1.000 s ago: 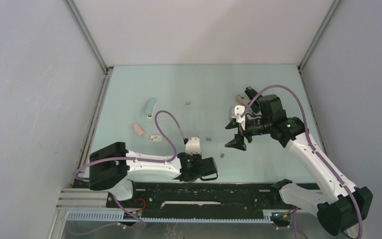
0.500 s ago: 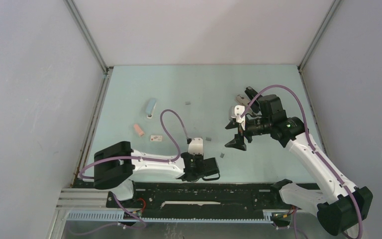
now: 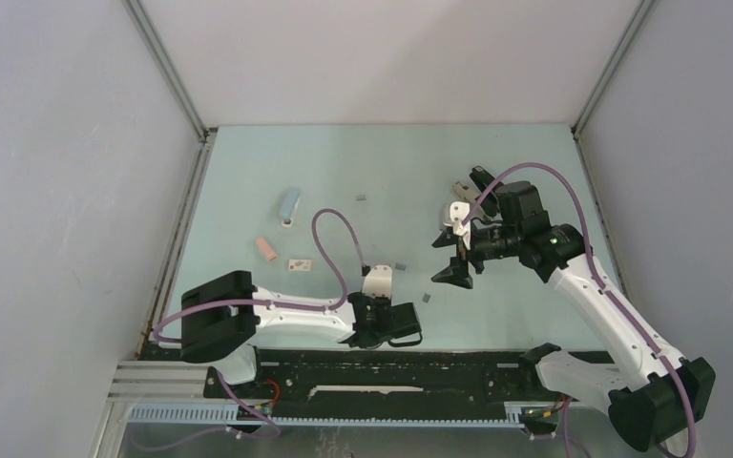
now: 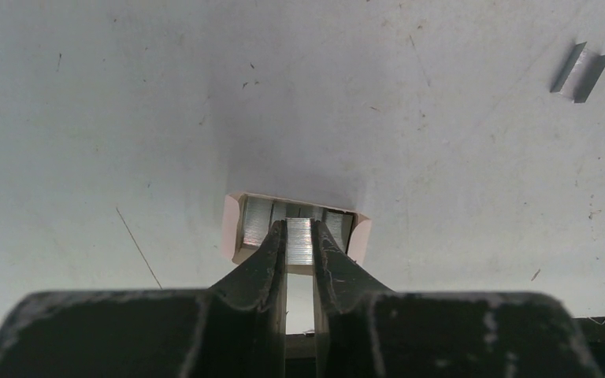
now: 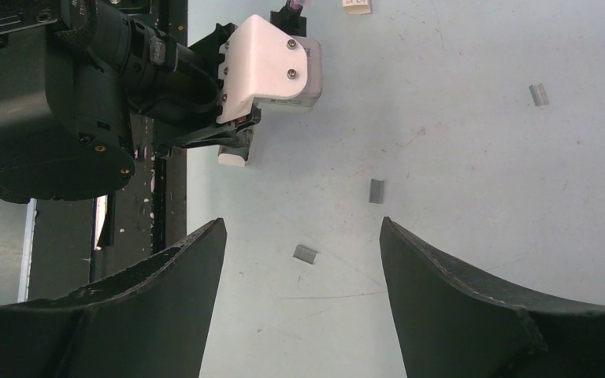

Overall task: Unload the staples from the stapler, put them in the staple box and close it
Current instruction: Place the staple in the staple box.

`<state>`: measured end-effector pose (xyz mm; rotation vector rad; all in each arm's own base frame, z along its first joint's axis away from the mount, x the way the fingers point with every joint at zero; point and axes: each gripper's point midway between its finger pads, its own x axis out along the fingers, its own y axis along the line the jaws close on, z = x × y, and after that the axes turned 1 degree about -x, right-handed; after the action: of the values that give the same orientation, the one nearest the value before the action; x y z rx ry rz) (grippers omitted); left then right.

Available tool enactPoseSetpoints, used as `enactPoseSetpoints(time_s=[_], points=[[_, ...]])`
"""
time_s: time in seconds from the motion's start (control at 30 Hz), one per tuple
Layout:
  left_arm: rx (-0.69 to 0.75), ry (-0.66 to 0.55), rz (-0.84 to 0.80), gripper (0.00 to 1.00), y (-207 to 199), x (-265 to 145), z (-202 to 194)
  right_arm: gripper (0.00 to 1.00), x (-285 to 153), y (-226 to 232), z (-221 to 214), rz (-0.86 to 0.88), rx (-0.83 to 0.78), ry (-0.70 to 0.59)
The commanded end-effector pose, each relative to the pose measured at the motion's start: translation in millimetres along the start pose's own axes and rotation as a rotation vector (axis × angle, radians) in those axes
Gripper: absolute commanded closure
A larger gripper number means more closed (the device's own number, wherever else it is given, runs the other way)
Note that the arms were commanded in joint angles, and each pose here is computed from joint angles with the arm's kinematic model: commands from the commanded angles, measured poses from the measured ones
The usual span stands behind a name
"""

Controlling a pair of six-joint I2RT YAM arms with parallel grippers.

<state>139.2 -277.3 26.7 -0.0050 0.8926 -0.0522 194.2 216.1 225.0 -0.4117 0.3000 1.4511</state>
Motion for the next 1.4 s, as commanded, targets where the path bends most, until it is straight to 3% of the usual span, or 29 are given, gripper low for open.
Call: enactPoseSetpoints(time_s=[0.0, 1.03, 1.37], points=[[0.036, -0.028, -0.023, 0.83, -11.2, -8.3, 12.2, 0.19, 0.4, 4.5, 4.8, 0.014, -0.015, -0.02], [0.123, 0.0, -0.057, 0.79, -19.9, -5.0, 5.5, 0.19, 0.2, 4.3, 4.8, 0.013, -0.012, -0.019], [0.123, 0.003, -0.058, 0.71, -19.7, -6.1, 5.6, 0.19, 0.2, 4.2, 5.1, 0.013, -0.013, -0.02]])
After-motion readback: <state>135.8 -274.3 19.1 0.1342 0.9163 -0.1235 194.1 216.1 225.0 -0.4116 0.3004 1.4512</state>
